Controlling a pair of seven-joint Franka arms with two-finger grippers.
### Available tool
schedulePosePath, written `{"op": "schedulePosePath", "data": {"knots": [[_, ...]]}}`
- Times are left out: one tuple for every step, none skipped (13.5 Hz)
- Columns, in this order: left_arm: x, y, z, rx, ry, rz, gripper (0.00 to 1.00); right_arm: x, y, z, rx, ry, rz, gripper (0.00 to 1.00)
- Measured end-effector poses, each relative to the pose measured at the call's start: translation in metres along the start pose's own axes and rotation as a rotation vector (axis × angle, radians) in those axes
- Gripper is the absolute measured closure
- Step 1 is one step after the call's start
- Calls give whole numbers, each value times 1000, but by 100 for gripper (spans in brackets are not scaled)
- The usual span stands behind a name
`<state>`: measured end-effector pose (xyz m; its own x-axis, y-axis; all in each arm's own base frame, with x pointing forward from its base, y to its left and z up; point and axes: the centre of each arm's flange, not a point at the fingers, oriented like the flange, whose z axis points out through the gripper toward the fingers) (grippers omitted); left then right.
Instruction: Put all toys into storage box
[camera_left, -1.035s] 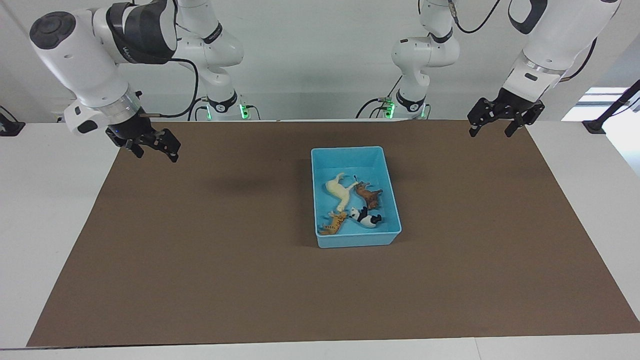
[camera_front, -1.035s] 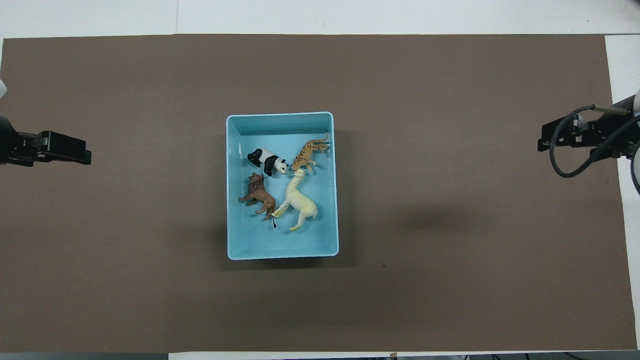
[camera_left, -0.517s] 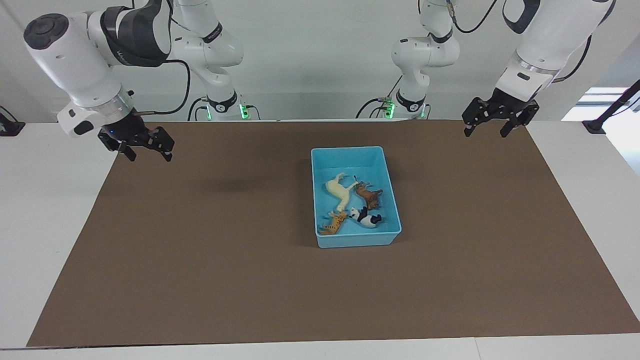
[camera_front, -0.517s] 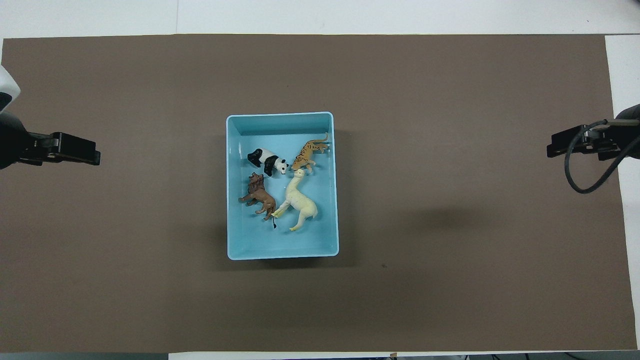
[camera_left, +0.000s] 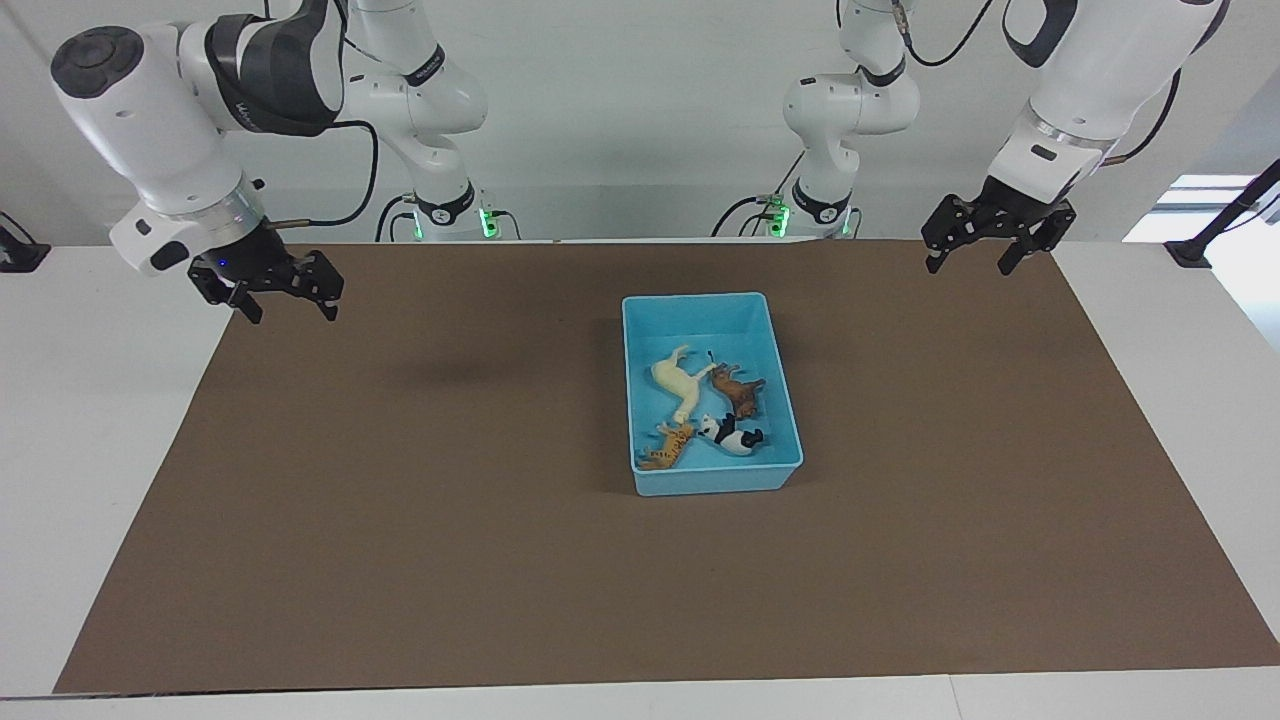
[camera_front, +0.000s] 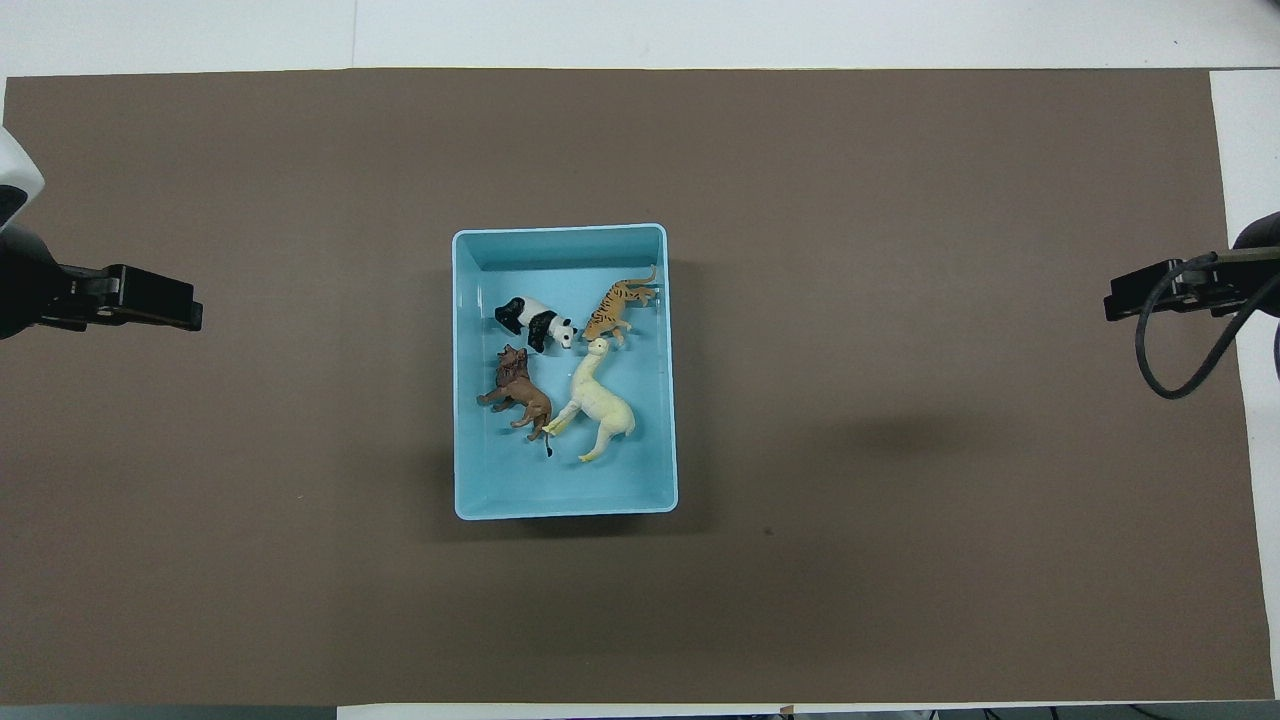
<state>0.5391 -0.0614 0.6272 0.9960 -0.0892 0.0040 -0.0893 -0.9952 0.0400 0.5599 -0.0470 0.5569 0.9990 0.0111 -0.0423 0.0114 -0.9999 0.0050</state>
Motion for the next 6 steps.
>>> {"op": "schedulePosePath", "data": {"knots": [[0, 0, 0, 0, 0, 0, 0, 0, 0, 0, -3, 0, 0, 0], [0, 0, 0, 0, 0, 0, 0, 0, 0, 0, -4, -1, -1, 0], [0, 0, 0, 0, 0, 0, 0, 0, 0, 1, -5, -2, -1, 0], [0, 0, 0, 0, 0, 0, 0, 0, 0, 1, -5, -3, -1, 0], [0, 0, 0, 0, 0, 0, 0, 0, 0, 1, -5, -3, -2, 0], [0, 0, 0, 0, 0, 0, 0, 0, -1, 1, -5, -3, -3, 0]]}}
